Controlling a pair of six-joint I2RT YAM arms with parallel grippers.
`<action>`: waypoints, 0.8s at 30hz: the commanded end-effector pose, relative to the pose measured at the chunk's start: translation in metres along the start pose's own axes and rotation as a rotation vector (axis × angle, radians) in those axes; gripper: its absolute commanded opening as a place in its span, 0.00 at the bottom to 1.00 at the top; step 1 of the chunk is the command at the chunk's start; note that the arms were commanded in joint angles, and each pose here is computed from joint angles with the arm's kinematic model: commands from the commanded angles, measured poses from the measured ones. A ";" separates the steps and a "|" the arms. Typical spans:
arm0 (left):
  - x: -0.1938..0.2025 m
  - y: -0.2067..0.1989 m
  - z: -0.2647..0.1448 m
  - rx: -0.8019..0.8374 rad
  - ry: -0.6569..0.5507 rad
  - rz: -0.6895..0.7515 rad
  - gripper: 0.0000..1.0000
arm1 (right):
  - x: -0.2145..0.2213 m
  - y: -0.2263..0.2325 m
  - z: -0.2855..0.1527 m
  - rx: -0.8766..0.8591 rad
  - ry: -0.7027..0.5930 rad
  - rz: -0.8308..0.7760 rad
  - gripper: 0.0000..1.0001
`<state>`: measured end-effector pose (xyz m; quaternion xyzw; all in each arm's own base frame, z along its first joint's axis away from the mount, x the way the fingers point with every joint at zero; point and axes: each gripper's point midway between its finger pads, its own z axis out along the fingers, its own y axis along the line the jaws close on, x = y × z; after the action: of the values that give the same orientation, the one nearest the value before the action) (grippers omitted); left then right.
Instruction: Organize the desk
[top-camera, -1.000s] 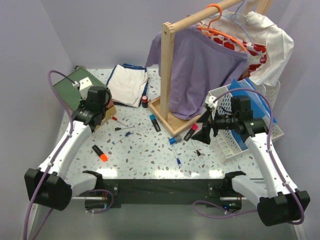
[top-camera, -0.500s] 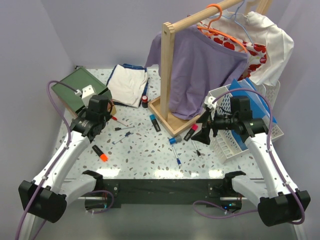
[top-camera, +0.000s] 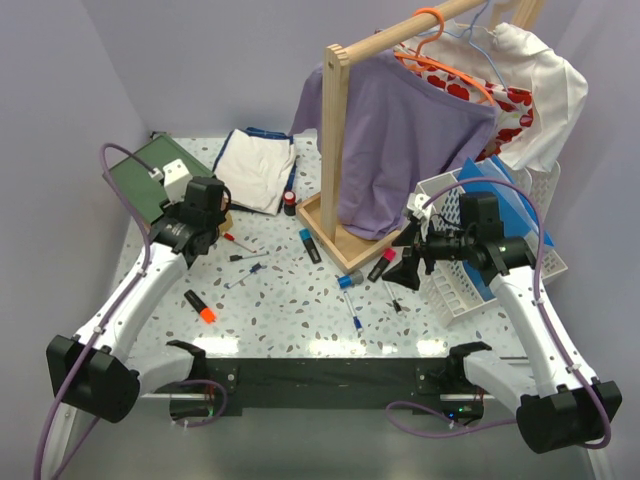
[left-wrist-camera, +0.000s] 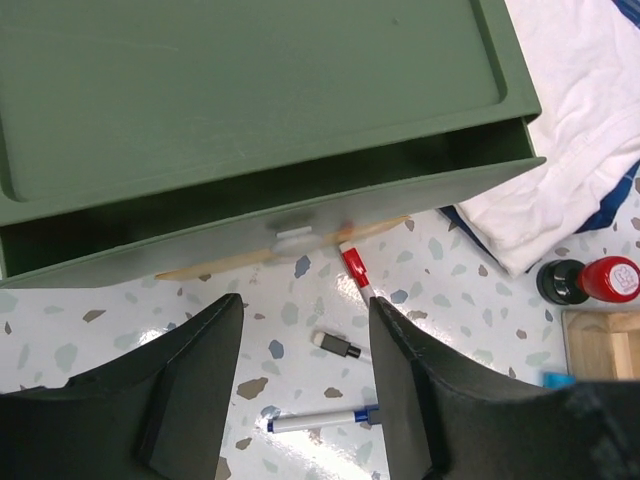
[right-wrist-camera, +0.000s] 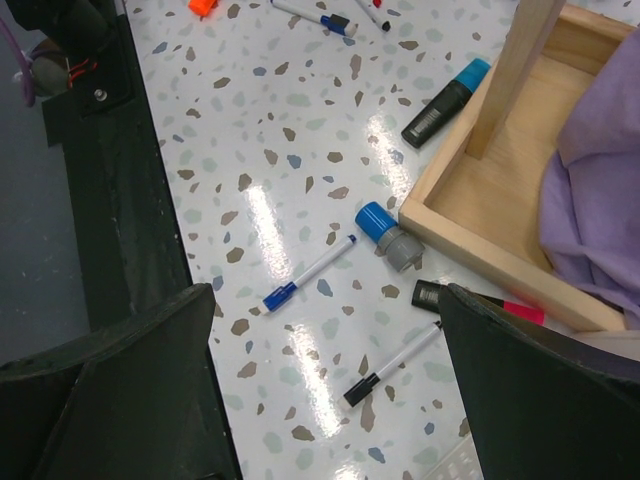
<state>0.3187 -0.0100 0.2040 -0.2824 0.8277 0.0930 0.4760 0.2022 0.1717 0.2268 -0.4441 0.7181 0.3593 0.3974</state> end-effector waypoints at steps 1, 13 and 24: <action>-0.023 0.002 0.007 -0.065 -0.064 -0.047 0.59 | -0.008 0.002 -0.004 0.007 -0.015 -0.050 0.99; -0.029 0.004 0.024 -0.125 -0.081 -0.052 0.53 | -0.007 0.002 -0.002 0.008 -0.006 -0.052 0.99; -0.033 0.005 0.034 -0.166 -0.096 -0.034 0.45 | -0.006 0.001 -0.002 0.010 -0.004 -0.049 0.99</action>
<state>0.3382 0.0127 0.1873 -0.3048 0.8209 0.1617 0.4551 0.2012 0.1719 0.2253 -0.4476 0.7185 0.3567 0.3953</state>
